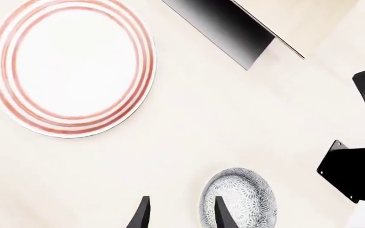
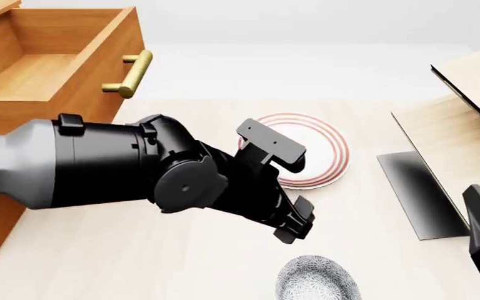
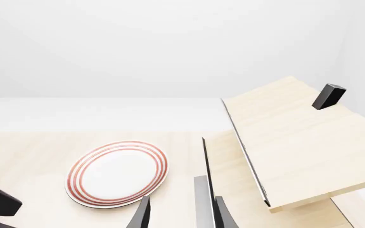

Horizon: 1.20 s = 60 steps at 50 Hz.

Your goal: Open the top drawer of the cabinet and put the bowl in it.

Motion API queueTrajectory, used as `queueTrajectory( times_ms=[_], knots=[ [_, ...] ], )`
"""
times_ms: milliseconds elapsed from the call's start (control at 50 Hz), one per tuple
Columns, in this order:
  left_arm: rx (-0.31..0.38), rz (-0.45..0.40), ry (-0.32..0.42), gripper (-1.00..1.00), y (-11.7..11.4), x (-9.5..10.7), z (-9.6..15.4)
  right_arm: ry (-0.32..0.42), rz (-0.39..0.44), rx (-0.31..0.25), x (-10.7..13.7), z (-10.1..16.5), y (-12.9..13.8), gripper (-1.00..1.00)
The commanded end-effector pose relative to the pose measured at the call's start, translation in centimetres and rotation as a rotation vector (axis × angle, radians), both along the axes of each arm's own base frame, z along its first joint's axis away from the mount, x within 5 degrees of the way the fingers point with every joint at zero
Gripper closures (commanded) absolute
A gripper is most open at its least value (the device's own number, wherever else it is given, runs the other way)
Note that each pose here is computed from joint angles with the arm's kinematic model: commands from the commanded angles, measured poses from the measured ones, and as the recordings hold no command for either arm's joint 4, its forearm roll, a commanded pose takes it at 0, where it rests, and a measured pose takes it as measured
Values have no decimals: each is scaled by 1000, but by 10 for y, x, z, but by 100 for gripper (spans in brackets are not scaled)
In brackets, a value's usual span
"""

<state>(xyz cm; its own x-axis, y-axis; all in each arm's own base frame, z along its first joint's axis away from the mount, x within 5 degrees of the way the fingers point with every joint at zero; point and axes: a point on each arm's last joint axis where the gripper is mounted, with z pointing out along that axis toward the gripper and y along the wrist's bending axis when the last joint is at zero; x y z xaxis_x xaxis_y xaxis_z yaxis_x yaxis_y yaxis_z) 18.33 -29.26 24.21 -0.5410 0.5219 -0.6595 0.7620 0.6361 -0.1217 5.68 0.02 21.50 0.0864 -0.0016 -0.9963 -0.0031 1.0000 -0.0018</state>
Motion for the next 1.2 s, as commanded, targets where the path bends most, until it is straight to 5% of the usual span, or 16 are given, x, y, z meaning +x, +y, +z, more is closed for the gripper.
queueTrajectory(
  times_ms=[20,1200],
  knots=[
    [3,4,22,-100,-8,-1,-14,0,0,1,0,0,0,-100],
    [26,14,88,-100,-30,-7,-64,0,0,1,0,0,0,-100]
  ],
)
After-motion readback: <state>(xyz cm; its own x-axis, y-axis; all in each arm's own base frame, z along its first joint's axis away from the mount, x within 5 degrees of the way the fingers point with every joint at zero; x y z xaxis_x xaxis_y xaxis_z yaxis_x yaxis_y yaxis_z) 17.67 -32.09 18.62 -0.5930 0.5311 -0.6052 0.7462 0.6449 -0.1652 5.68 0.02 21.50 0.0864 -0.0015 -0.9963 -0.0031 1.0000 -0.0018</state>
